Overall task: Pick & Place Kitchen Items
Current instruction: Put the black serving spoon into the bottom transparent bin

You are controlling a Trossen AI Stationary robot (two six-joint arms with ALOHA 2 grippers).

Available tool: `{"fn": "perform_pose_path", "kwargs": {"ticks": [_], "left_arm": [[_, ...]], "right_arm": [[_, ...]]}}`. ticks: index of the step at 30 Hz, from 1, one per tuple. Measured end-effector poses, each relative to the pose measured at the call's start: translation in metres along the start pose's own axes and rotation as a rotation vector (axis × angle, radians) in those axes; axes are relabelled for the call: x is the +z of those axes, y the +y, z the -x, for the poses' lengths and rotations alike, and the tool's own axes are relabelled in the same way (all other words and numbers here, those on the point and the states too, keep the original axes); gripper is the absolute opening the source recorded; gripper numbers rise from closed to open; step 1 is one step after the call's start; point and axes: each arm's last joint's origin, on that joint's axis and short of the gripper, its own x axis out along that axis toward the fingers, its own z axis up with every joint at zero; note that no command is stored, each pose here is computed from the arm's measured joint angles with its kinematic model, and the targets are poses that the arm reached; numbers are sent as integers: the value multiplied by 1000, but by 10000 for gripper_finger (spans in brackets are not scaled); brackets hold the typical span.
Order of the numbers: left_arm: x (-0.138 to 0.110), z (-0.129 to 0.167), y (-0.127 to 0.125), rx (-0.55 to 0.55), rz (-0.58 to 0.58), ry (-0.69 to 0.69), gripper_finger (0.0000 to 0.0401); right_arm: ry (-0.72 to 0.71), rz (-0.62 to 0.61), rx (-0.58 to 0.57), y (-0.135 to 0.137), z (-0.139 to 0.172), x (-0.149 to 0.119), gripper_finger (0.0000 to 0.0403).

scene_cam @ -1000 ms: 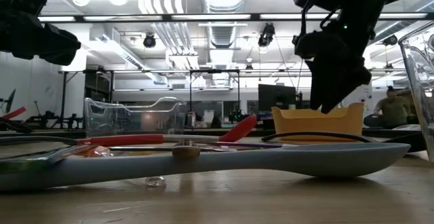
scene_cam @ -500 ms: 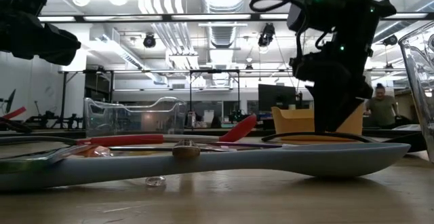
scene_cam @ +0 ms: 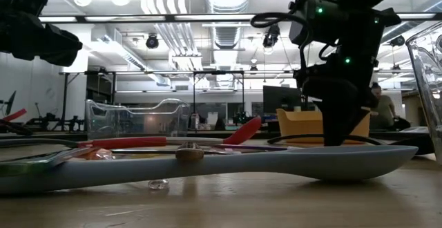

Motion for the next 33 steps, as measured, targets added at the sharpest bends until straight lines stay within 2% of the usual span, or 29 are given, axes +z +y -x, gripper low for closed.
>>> {"fn": "perform_pose_path", "kwargs": {"ticks": [10, 16, 19, 26, 33], "left_arm": [[0, 0, 0, 0, 1, -2, 23], [0, 0, 0, 0, 1, -2, 23], [0, 0, 0, 0, 1, -2, 23], [0, 0, 0, 0, 1, -1, 23], [0, 0, 0, 0, 1, -1, 23]], "right_arm": [[-27, 20, 34, -1, 11, 2, 75], [-33, 34, 50, -3, 18, 3, 88], [-7, 36, 23, -7, 23, 1, 97], [-27, 18, 33, -11, 37, 2, 77], [-84, 4, 59, -17, 54, 4, 94]]}}
